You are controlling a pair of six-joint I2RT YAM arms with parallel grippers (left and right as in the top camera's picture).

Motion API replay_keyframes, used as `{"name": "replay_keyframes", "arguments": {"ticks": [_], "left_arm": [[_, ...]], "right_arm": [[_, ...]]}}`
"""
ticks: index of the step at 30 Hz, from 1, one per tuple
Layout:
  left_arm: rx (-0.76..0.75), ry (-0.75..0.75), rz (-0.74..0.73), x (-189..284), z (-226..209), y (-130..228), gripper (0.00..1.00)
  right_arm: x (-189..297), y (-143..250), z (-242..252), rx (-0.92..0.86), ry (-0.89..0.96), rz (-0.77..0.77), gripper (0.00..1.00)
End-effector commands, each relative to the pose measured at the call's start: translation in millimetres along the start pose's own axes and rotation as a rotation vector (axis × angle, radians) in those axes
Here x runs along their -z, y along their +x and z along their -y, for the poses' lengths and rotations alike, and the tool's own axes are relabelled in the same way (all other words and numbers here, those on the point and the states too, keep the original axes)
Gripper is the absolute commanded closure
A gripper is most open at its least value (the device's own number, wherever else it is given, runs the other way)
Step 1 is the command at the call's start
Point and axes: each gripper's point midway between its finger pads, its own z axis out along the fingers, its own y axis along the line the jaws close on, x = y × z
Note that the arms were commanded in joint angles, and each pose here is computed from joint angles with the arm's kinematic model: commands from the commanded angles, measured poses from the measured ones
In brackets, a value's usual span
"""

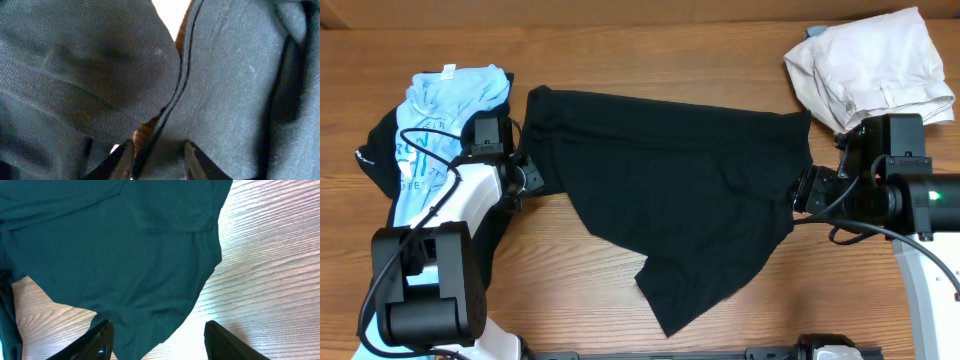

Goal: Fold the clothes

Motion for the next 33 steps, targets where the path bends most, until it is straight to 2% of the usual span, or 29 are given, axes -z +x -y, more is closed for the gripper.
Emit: {"name": "replay_keyframes", "arguments": {"ticks": [1,10,13,15,20,24,27,33], "left_arm": [[0.001,-0.005,-0.01,-0.7,0.2,5.4,0.67],[-0.01,-0.025,-0.05,-17.0,-0.8,15.1,0.7],[-0.014,-0.041,-0.086,-27.6,-4.7,22.9,0.8],[-0.019,-0.048,-0.101,-30.2,-6.7,26.4,0.95],[-0.054,-0.059,-0.135,-19.8,-8.9,27.4,0.96],[-0.108,-0.077,-0.189,6.6,-7.9,21.1,0.96],[-0.189,-0.094,-0.225,35.9,-3.6,8.3,0.96],[-0.265,-0.139,-0.188,79.8,-0.1,-25.2,0.96]], "right_arm": [[-0.3,-0.8,-1.4,0.011,-0.002,0.008,0.38],[-0.2,-6.3,-1.9,0.015,-0.001,0.031,0.38],[-0.2,-5.3,-1.5,0.014,0.0,0.027,0.38],[-0.2,-4.4,-1.3,0.013,0.001,0.023,0.38],[-0.2,-2.8,-3.8,0.009,-0.014,0.016,0.38],[-0.6,0.0,-5.5,-0.009,-0.015,0.005,0.39],[-1.5,6.3,-4.4,-0.033,-0.007,-0.021,0.39],[-10.6,23.4,3.3,-0.075,0.022,-0.094,0.4]]}}
